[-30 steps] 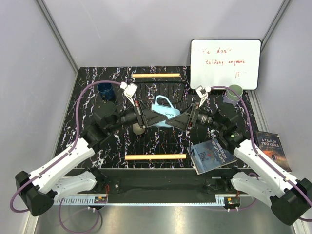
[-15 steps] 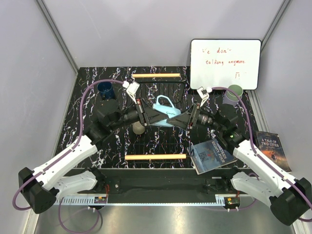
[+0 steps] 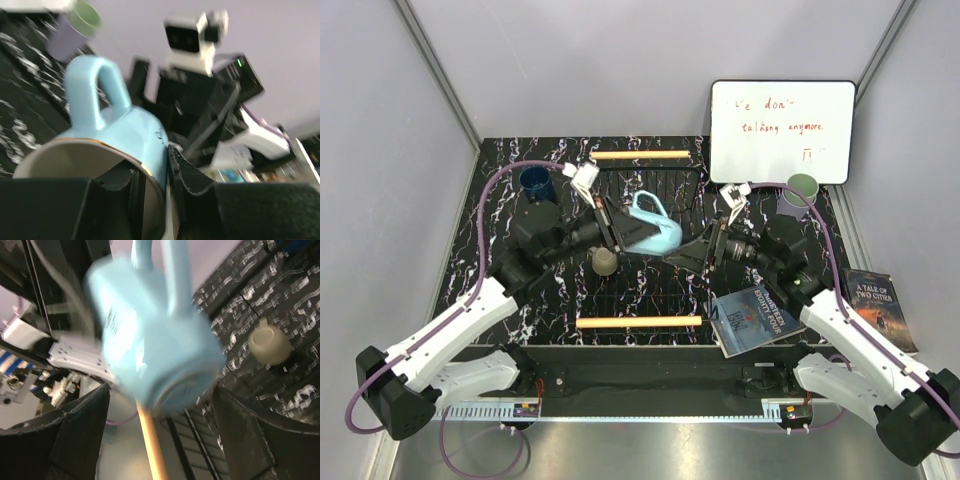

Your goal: Unload the cups from the dish rack

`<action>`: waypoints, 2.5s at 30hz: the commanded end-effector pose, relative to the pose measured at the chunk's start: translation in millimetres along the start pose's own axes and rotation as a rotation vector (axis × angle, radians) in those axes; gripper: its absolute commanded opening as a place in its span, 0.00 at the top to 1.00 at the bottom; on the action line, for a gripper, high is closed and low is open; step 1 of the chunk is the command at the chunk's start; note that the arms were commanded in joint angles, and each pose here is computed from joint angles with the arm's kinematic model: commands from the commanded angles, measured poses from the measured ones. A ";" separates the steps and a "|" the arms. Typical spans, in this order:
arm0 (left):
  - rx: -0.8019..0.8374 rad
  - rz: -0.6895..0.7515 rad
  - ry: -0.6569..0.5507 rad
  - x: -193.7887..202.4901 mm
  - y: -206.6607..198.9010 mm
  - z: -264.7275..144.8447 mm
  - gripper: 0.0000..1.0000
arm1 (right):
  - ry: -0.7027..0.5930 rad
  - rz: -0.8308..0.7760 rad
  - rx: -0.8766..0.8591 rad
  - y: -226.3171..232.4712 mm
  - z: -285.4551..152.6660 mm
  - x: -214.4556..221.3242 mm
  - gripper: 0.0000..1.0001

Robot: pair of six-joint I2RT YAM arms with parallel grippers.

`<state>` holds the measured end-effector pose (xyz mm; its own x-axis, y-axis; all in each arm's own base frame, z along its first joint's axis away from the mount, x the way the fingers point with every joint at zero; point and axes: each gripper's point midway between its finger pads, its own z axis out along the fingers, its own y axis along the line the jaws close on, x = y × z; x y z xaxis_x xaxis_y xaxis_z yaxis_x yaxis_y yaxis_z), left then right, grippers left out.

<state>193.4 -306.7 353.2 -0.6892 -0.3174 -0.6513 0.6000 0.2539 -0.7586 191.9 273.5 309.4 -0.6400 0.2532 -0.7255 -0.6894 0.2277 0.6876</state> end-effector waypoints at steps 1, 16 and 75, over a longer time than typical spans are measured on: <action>-0.101 0.119 -0.367 -93.9 -2.8 -16.8 1.00 | 0.027 -0.103 0.076 3.5 -13.0 -0.4 0.09; -0.365 0.250 -0.353 -110.9 29.5 -29.2 1.00 | -0.107 -0.119 0.542 -69.5 -42.8 -22.4 0.07; -1.614 -0.143 -0.301 -246.7 487.2 -227.8 1.00 | -0.089 -0.139 0.586 -91.0 -12.2 -44.8 0.09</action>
<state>528.4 96.1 99.8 -0.5937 -0.5328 -0.6030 -0.6269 0.7761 -0.0685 270.5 221.2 250.0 -0.5688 0.2312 -0.7893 -0.3960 0.7642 0.5091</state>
